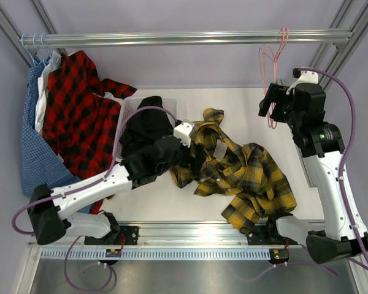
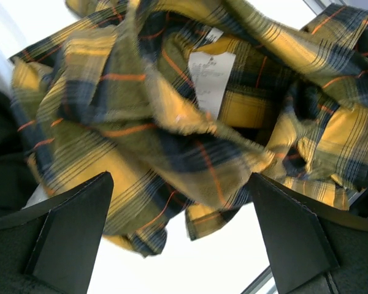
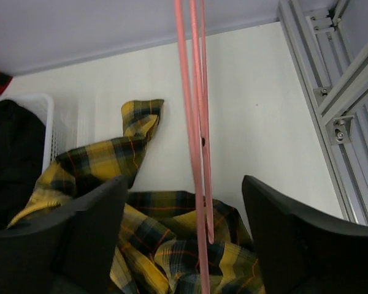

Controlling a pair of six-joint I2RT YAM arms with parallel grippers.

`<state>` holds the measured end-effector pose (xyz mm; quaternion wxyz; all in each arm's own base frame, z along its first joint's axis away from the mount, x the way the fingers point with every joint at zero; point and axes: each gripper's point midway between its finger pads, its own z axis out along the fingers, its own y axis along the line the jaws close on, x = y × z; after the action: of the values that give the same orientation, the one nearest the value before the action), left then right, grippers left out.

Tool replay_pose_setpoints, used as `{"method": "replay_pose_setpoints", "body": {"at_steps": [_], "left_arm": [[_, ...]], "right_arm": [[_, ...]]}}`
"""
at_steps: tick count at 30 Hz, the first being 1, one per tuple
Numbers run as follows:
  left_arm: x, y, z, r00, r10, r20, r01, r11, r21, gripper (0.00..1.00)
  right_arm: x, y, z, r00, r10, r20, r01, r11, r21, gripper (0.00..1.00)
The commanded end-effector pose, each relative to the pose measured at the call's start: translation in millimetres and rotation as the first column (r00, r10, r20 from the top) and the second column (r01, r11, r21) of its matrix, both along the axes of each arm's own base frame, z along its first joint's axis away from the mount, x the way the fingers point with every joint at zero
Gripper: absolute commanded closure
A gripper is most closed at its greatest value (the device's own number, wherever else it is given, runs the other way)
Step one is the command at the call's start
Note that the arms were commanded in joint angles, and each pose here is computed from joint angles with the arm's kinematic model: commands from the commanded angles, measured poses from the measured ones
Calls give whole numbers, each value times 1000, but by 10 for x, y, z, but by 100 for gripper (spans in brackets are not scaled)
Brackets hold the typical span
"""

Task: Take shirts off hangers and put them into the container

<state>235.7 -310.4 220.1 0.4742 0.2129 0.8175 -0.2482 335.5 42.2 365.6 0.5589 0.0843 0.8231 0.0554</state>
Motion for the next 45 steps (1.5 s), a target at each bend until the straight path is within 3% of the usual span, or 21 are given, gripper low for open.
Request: {"method": "replay_pose_setpoints", "body": {"at_steps": [1, 3, 9, 13, 20, 24, 25, 27, 28, 29, 30, 33, 37, 38, 41, 45], "left_arm": [[142, -306, 391, 997, -12, 75, 21, 992, -123, 1], [209, -451, 313, 999, -3, 54, 11, 990, -143, 1], [322, -842, -247, 1000, -8, -22, 5, 994, -110, 1], [403, -1027, -867, 996, 3, -94, -7, 999, -41, 1], [385, -1189, -1551, 976, 8, -219, 7, 998, 67, 1], [277, -1047, -2070, 946, 76, -316, -20, 984, 177, 2], [255, -1028, -2134, 939, 85, -332, -22, 982, 188, 5], [170, -968, -2291, 925, 95, -367, -18, 978, 207, 26], [150, -941, -2350, 921, 100, -376, -18, 976, 216, 39], [137, -925, -2360, 920, 100, -378, -17, 976, 218, 63], [116, -877, -2386, 920, 103, -378, -15, 973, 230, 74], [166, -837, -2098, 947, 76, -312, -10, 978, 209, 100], [271, -638, -1322, 983, 85, -162, -58, 984, 166, 100], [316, -519, -934, 990, 106, -92, -92, 985, 146, 100], [403, -249, -139, 986, 164, 40, -167, 981, 101, 100], [503, 207, 588, 962, 245, 121, -256, 963, 87, 100]], "right_arm": [[-363, 89, 345, 992, 96, 79, -98, 995, 25, 8], [-511, 128, 326, 988, 134, 71, -136, 990, 28, 1], [-1006, 161, 311, 975, 202, 97, -207, 978, 39, 1], [-1268, 146, 261, 970, 220, 106, -225, 974, 40, 1], [-1430, 120, -19, 972, 233, 32, -234, 972, 27, 0], [-1462, 103, -63, 972, 232, 29, -233, 972, 19, 1], [-1459, 95, -69, 973, 228, 29, -229, 973, 16, 0], [-1457, 91, -96, 973, 229, 23, -229, 973, 11, 1], [-1450, 95, -107, 973, 230, 20, -230, 973, 12, 1], [-1442, 99, -114, 973, 232, 20, -232, 973, 12, 0], [-1436, 99, -128, 973, 232, 15, -232, 973, 11, 0], [-1432, 98, -126, 972, 233, 12, -233, 972, 9, 1], [-1442, 98, -83, 972, 236, 23, -236, 972, 6, 1], [-1451, 101, -58, 970, 240, 29, -240, 971, 3, 1], [-1461, 91, -5, 971, 235, 41, -236, 972, 1, 0], [-1466, 83, 82, 970, 233, 61, -234, 972, -4, 1]]}}
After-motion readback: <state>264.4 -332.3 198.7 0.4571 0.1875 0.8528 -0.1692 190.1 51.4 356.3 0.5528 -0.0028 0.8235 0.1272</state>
